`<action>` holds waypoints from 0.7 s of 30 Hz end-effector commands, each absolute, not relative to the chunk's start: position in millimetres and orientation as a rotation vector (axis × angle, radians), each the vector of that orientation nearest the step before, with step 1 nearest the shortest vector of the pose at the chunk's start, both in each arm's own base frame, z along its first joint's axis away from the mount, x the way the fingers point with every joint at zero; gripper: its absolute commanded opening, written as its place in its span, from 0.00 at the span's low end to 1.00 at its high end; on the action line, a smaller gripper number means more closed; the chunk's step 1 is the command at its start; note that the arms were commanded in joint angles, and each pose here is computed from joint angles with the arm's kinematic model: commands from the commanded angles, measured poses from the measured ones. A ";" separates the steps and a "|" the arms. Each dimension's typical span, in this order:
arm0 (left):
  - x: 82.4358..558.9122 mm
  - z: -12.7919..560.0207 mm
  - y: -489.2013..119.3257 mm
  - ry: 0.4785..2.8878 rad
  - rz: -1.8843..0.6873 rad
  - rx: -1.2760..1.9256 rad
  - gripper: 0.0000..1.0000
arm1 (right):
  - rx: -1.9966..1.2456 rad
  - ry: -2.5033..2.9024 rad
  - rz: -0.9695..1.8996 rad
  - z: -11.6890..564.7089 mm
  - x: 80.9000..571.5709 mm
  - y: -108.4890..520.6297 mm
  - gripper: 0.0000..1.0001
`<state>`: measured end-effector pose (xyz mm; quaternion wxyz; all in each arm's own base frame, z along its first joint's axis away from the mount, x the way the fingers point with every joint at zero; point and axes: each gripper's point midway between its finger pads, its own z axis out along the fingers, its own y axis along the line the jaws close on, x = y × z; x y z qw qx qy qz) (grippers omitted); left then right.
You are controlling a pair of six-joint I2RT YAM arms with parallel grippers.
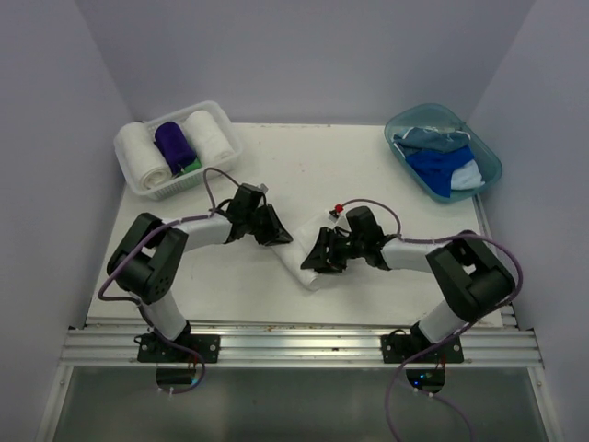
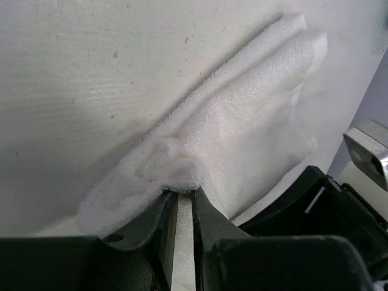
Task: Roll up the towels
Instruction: Roll the towel
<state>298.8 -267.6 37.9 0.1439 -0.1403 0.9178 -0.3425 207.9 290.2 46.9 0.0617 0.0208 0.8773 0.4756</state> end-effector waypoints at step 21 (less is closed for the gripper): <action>294.6 -2.3 -264.2 2.820 -0.850 -0.302 0.19 | -0.877 2.198 0.155 111.6 207.5 304.2 0.59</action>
